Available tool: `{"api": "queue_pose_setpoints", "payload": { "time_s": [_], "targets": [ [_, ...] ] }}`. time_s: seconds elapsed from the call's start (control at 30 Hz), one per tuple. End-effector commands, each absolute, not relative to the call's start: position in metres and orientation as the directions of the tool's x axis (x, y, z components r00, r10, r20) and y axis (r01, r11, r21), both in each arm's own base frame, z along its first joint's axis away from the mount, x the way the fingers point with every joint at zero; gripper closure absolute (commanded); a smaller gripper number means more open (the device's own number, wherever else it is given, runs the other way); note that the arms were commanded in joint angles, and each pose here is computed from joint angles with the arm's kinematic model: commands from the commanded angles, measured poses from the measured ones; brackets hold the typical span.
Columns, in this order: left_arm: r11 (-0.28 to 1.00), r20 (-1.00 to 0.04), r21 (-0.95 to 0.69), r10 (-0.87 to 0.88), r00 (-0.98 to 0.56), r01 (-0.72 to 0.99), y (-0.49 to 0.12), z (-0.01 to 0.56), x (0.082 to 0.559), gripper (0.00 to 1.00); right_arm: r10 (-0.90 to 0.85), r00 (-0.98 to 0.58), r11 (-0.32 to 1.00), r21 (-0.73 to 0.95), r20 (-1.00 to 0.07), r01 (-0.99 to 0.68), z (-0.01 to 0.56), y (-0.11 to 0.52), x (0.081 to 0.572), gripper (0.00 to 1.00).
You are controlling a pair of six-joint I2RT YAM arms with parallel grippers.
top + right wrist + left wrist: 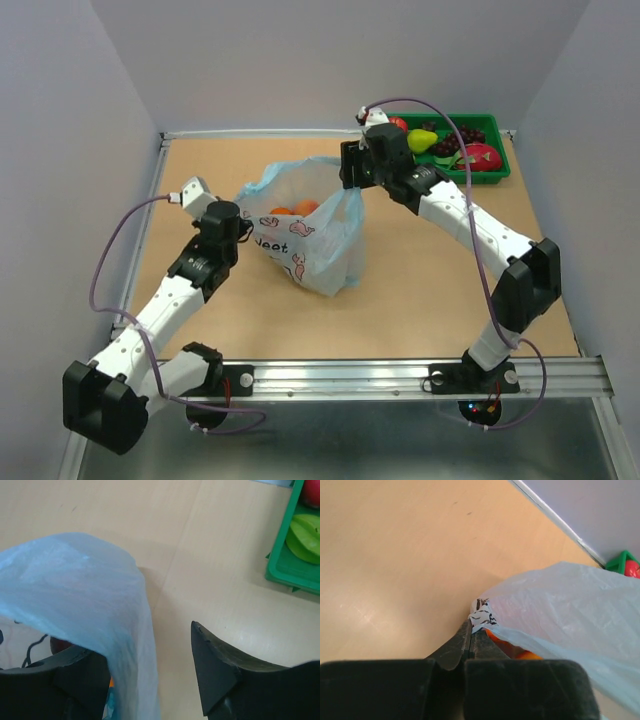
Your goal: Untie the knot of the plastic bag and take out the fruit
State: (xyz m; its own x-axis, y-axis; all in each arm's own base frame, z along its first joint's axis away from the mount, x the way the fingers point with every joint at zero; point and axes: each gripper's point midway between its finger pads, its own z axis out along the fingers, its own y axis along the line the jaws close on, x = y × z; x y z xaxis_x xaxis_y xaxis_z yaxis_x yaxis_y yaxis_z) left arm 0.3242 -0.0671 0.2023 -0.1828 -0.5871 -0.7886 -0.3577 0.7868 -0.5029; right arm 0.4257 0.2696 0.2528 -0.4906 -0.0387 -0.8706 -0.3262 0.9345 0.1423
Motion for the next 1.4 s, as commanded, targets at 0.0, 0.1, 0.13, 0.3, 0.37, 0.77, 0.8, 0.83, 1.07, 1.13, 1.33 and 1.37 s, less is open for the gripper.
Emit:
{"api": "queue_pose_setpoints", "payload": {
  "time_s": [0.0,0.1,0.13,0.3,0.37,0.77,0.8,0.83,1.07,1.13,1.33,1.37],
  "targets": [
    [0.884,-0.851,-0.408,-0.459,-0.257,-0.228,-0.084,0.241,0.335,1.0,-0.053,-0.352,0.868,0.131,-0.935,-0.48,0.314,0.293,0.39,0.32],
    [0.907,-0.864,-0.389,-0.42,-0.279,-0.159,-0.094,0.257,0.339,1.0,-0.075,-0.278,0.836,0.092,-0.958,-0.541,0.343,0.306,0.362,0.3],
    [0.912,-0.868,-0.384,-0.409,-0.282,-0.144,-0.096,0.261,0.34,1.0,-0.08,-0.261,0.826,0.083,-0.962,-0.558,0.349,0.31,0.355,0.3],
    [0.937,-0.891,-0.327,-0.35,-0.288,-0.126,-0.096,0.272,0.345,1.0,-0.104,-0.184,0.77,0.038,-0.977,-0.637,0.373,0.332,0.32,0.3],
    [0.944,-0.899,-0.307,-0.329,-0.289,-0.12,-0.096,0.273,0.348,1.0,-0.126,-0.183,0.741,0.03,-0.975,-0.671,0.368,0.344,0.313,0.3],
    [0.953,-0.902,-0.277,-0.302,-0.309,-0.125,-0.095,0.244,0.349,1.0,-0.447,-0.442,0.677,0.029,-0.778,-0.736,0.156,0.383,0.239,0.69],
    [0.952,-0.901,-0.277,-0.304,-0.311,-0.128,-0.095,0.242,0.35,1.0,-0.461,-0.446,0.671,0.027,-0.768,-0.741,0.148,0.384,0.226,0.72],
    [0.95,-0.895,-0.284,-0.311,-0.319,-0.13,-0.096,0.239,0.35,1.0,-0.481,-0.44,0.648,0.03,-0.758,-0.761,0.137,0.39,0.204,0.74],
    [0.95,-0.874,-0.293,-0.312,-0.372,-0.107,-0.105,0.222,0.349,1.0,-0.497,-0.559,0.658,0.131,-0.664,-0.741,0.065,0.374,0.141,0.85],
    [0.95,-0.867,-0.295,-0.312,-0.389,-0.104,-0.106,0.218,0.345,1.0,-0.468,-0.547,0.642,0.158,-0.694,-0.75,0.085,0.378,0.138,0.85],
    [0.955,-0.85,-0.293,-0.279,-0.447,-0.04,-0.112,0.202,0.326,1.0,-0.274,-0.44,0.642,0.178,-0.855,-0.746,0.203,0.389,0.16,0.47],
    [0.957,-0.849,-0.29,-0.273,-0.452,-0.035,-0.112,0.202,0.324,1.0,-0.252,-0.412,0.65,0.162,-0.876,-0.743,0.219,0.388,0.166,0.41]
  ]
}}
